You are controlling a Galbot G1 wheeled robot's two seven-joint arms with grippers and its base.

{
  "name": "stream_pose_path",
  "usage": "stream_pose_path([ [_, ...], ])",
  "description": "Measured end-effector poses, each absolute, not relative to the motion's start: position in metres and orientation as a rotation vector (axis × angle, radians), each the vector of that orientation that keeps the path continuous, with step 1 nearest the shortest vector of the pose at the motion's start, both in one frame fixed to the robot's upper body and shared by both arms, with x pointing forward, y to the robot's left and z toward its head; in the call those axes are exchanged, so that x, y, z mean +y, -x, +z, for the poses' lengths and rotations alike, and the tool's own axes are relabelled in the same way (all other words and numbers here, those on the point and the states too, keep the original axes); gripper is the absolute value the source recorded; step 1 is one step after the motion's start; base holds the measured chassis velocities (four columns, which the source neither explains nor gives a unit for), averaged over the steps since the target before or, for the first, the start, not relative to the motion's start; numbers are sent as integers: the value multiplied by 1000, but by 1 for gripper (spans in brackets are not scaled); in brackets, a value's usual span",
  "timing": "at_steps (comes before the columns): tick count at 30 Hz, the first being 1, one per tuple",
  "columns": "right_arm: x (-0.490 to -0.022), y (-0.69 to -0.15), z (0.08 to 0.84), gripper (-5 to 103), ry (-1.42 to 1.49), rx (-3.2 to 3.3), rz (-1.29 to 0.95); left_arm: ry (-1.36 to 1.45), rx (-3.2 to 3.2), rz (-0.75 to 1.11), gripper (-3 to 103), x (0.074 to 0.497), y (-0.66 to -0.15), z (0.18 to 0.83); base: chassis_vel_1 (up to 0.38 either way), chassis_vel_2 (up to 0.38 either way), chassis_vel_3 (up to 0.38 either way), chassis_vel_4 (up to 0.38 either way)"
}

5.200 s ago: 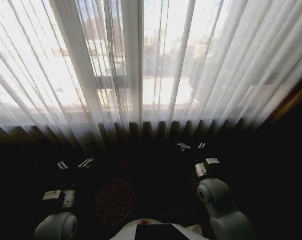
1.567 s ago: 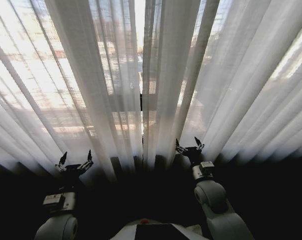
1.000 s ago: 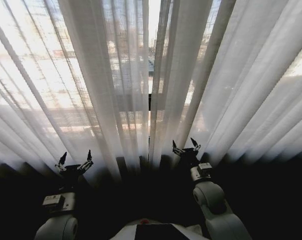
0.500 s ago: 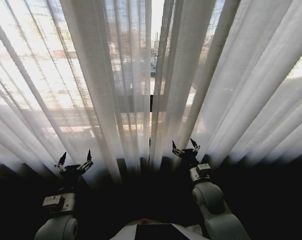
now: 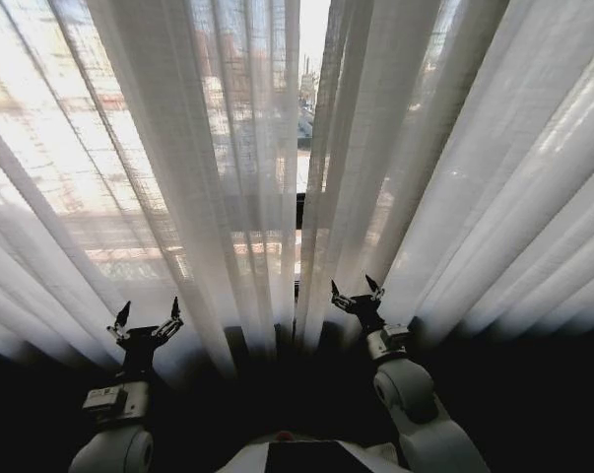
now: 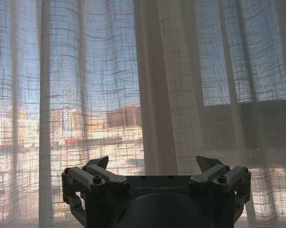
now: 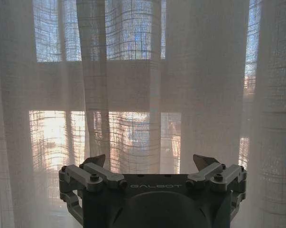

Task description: Open the curtains by pulling them apart, changing their state from closed to fully open.

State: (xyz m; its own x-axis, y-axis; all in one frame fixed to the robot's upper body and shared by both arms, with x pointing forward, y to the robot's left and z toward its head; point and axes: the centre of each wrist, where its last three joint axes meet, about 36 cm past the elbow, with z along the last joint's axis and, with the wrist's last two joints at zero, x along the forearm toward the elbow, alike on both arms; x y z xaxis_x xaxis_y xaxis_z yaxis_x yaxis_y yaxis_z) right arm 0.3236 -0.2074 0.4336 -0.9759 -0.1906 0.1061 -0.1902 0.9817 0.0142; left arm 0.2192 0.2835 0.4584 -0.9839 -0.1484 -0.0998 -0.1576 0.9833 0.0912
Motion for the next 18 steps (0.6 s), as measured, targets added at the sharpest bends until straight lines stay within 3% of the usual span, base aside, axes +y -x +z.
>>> stream_pose_path([
  [18,-198,-389,417,100,-183,-3008,23,259,3028,155,100,286,-217,460,0,0,0,0],
])
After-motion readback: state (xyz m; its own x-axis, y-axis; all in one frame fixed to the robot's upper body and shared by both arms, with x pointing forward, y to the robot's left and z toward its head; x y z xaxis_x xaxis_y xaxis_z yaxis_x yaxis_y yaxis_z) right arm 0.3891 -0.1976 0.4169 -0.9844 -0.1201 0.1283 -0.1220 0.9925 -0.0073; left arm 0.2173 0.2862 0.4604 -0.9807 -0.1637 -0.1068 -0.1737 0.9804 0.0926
